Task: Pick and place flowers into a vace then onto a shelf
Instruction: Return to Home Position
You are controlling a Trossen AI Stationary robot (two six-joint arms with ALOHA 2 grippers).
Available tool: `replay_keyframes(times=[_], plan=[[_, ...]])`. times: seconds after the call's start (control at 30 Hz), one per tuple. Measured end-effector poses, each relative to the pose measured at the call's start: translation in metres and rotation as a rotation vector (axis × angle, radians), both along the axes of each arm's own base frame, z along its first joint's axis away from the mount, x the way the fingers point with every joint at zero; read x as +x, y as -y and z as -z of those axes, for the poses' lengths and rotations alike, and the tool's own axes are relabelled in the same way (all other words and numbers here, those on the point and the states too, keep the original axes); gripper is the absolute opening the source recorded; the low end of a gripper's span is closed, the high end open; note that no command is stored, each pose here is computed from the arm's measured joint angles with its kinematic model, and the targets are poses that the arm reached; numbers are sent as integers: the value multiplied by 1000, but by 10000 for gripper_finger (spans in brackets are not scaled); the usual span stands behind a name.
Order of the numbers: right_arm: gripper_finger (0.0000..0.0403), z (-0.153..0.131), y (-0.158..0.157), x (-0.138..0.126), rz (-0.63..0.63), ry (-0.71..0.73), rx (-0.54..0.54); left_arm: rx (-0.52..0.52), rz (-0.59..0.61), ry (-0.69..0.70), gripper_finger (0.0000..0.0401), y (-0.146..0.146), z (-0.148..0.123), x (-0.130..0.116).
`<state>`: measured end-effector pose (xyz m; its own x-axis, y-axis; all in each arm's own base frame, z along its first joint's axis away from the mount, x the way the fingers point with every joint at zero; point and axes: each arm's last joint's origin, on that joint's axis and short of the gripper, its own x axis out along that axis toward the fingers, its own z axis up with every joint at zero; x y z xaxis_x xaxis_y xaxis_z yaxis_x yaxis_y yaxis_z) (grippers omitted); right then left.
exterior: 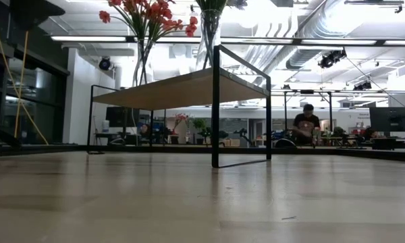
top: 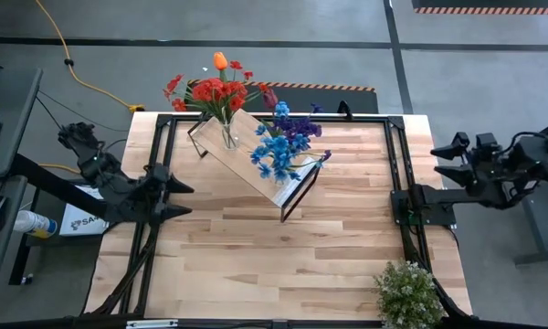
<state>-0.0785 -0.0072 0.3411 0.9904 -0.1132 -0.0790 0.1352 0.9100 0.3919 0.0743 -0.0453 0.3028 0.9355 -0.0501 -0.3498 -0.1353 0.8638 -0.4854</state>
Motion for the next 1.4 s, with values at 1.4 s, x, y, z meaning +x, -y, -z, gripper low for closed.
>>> replay_keyframes(times=[1.4], plan=[[293,19,-4,44,24,-19,-99,76,5,346,399,-4,65,-2]])
